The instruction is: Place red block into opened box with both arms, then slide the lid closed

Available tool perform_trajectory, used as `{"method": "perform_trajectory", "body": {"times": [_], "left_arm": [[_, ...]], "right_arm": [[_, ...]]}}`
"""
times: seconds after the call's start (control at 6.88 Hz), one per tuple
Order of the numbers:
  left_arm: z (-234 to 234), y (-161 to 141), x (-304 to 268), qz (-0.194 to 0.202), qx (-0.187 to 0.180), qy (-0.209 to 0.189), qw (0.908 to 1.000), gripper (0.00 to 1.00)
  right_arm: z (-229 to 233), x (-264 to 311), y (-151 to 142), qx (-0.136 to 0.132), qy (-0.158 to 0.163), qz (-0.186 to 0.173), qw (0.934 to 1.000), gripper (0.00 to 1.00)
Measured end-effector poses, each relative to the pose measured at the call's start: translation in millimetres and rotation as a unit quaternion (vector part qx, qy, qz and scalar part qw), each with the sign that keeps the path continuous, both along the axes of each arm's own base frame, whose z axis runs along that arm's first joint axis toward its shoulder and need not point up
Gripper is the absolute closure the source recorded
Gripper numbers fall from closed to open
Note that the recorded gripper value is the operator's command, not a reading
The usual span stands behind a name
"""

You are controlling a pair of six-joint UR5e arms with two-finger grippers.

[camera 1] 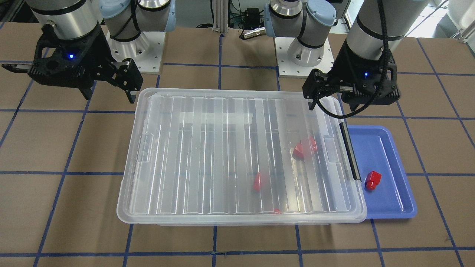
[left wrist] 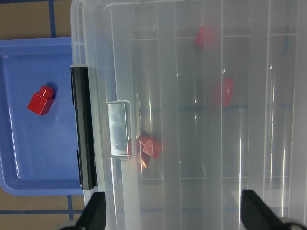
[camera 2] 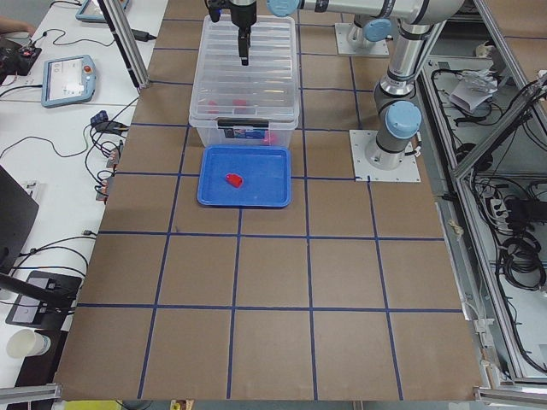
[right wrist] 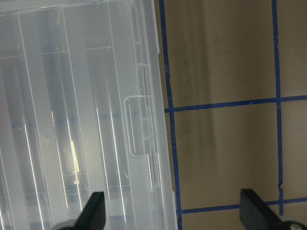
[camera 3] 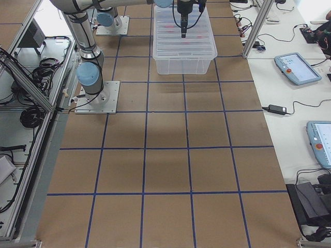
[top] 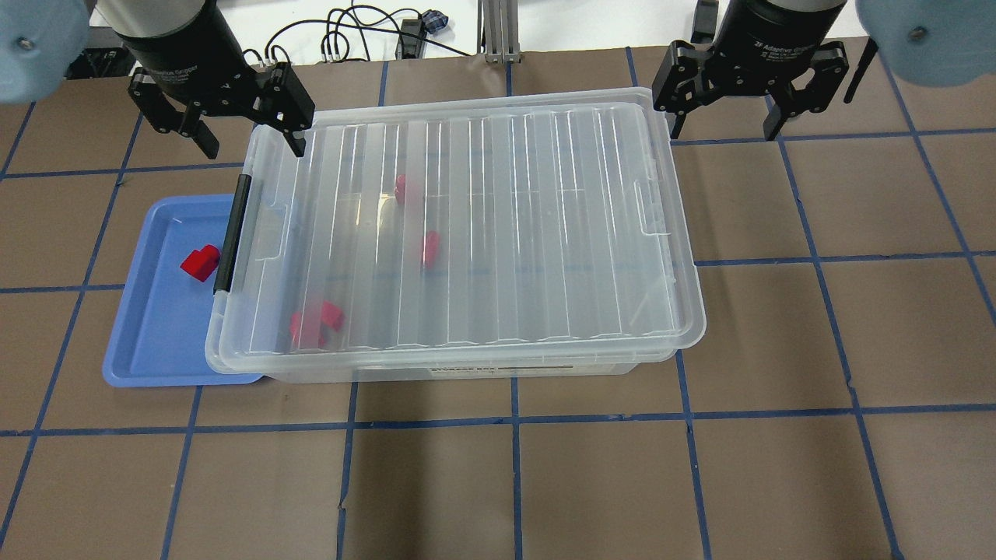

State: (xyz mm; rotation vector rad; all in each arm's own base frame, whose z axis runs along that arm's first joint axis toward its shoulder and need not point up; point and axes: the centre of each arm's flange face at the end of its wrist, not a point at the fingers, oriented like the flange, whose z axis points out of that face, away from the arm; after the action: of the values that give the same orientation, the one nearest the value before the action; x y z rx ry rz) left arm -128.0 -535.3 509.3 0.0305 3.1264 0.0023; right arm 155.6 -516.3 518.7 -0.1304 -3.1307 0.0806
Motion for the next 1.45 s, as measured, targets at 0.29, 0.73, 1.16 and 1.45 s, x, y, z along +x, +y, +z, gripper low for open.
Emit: {"method": "perform_trajectory", "body": {"times": [0.29,0.73,1.16,1.45], "left_arm": [[0,0,1,0.001,0.000,0.001,1.0000,0.00],[0,-1,1,0.002,0.000,0.001,1.0000,0.00],[1,-2,4,0.005,-0.002,0.009,0.9999,0.00],[0,-1,3,0.000,-0.001,0.008,1.0000,0.00]], "right_arm": [[0,0,0,0.000,0.000,0.000,1.0000,0.00],[0,1,0,-0.001,0.001,0.001,1.0000,0.00],[-36,5,1,0.002,0.003,0.009,0.9999,0.00],[-105,3,2,-0.011,0.007,0.010,0.9999,0.00]]}}
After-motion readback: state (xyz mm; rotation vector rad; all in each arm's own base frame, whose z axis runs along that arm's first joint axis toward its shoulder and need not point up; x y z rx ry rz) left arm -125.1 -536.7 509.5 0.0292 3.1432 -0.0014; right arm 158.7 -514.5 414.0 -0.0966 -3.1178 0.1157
